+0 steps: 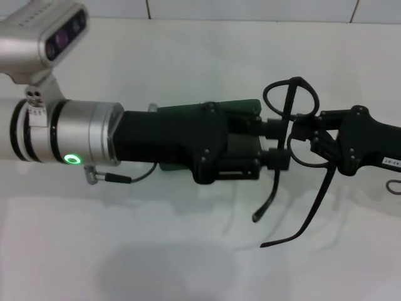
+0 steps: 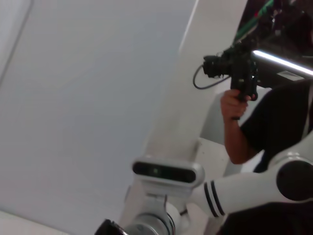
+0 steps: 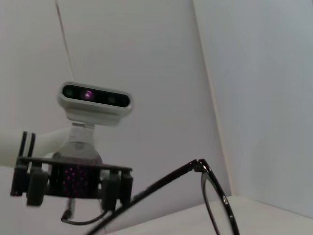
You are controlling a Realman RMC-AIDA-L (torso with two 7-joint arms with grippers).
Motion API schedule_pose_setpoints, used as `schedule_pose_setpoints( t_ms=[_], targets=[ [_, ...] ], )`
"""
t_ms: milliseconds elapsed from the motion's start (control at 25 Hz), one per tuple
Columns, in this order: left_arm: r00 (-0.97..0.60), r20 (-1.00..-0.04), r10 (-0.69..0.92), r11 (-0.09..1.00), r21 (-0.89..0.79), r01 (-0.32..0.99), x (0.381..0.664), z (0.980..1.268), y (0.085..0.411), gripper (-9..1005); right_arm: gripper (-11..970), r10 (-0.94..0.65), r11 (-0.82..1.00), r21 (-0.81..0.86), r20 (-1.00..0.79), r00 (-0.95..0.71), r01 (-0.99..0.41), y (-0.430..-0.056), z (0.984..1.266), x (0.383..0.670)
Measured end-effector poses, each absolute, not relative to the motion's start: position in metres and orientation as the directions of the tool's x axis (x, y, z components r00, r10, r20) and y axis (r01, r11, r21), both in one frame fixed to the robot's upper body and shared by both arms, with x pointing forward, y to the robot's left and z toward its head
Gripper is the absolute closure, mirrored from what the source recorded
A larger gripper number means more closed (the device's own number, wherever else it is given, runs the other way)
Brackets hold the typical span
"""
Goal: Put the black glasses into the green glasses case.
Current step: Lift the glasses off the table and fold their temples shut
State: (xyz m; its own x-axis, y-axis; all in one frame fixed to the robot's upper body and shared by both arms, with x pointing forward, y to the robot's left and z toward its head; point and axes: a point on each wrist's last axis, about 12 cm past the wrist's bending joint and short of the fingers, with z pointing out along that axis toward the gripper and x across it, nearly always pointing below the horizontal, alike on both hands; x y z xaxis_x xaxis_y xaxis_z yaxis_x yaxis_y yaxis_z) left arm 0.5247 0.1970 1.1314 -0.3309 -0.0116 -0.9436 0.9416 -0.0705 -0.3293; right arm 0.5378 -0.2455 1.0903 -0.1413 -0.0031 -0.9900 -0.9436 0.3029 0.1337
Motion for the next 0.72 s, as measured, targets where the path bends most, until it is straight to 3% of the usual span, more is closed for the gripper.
schedule_pose_setpoints(
  t_ms=[720],
  targets=[
    [-0.353, -0.935, 0.029, -0.063, -0.354, 0.933, 0.528, 1.127, 0.189, 506, 849, -0.048, 0.129, 0.133, -0.989, -0.140, -0.983, -0.217, 1.086, 0.526]
  ],
)
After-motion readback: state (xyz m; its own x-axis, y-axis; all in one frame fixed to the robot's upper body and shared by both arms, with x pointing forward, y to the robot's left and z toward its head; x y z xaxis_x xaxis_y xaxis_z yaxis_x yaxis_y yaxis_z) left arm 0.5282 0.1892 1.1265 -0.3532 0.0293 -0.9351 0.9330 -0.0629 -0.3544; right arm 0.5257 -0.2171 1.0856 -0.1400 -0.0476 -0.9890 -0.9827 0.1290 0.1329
